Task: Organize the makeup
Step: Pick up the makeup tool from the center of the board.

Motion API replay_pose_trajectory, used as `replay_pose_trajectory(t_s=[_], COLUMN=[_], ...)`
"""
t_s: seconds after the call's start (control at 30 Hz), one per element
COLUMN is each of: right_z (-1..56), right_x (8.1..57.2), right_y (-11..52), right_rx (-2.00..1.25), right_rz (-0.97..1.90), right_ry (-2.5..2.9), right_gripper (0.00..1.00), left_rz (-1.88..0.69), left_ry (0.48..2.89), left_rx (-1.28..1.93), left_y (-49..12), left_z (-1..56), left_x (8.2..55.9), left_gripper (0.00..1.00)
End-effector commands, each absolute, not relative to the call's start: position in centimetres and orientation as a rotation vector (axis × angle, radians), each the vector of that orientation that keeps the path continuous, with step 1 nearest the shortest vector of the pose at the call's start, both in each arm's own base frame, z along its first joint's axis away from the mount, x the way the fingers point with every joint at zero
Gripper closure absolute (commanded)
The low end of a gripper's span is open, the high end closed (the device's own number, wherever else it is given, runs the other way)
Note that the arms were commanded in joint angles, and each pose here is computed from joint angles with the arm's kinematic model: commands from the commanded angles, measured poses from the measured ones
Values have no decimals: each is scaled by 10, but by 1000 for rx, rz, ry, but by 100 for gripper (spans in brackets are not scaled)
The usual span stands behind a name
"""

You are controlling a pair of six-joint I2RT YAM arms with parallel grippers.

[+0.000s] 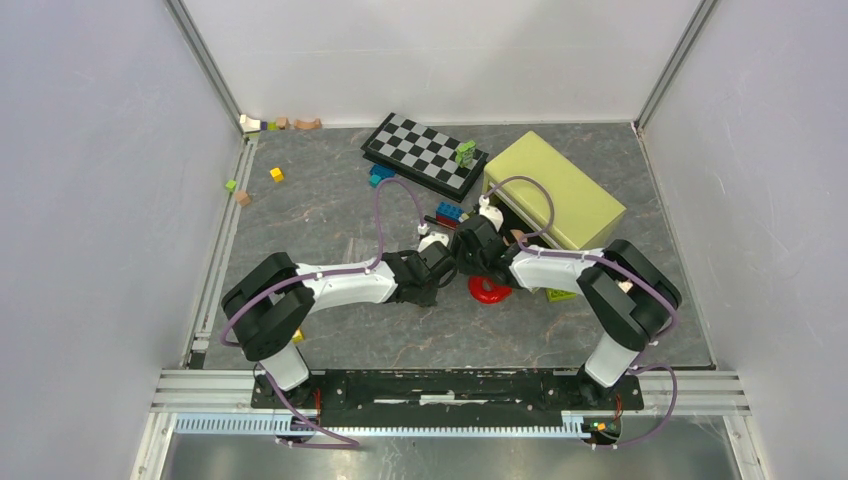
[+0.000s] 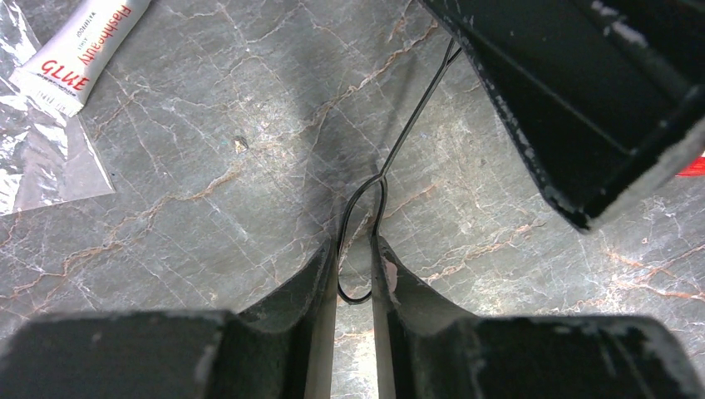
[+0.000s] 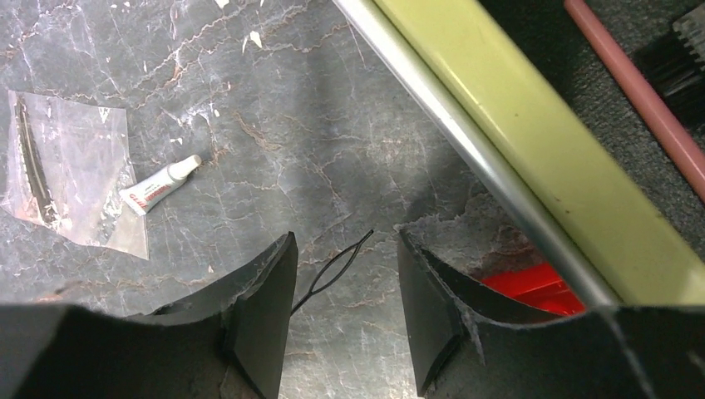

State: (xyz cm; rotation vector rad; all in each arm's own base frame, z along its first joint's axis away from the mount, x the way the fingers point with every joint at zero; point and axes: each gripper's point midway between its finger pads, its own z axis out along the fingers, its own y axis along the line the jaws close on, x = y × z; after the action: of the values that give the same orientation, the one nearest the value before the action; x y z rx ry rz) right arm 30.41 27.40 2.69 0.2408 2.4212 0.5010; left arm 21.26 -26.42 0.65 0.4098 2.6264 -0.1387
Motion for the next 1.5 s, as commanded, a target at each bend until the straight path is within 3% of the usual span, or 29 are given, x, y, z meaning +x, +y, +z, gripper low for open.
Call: replay_pose_trajectory(t_s=[0.0, 0.3, 0.7, 0.9, 1.23, 1.47], right_z=[24, 13, 6, 13, 51, 91], right_x=[313, 312, 312, 312, 321, 329], right_y=[280, 285, 284, 285, 293, 295], right_rx=[278, 294, 315, 307, 245, 193], right_rz=[522, 553, 593, 626, 700, 715], right_ry=[2405, 2425, 2427, 2396, 2295, 2214], right_gripper=[46, 54, 87, 99, 100, 100], left_rz=[52, 53, 51, 50, -34, -191], left_ry=[2880, 2883, 2886, 2886, 2810, 2672], left_rx=[468, 473, 476, 472, 435, 420], left_y=[-217, -217, -216, -217, -232, -247], left_z=[-53, -55, -56, -55, -22, 38], left_x=[162, 160, 160, 160, 174, 188], left_gripper=[73, 74, 75, 74, 23, 11])
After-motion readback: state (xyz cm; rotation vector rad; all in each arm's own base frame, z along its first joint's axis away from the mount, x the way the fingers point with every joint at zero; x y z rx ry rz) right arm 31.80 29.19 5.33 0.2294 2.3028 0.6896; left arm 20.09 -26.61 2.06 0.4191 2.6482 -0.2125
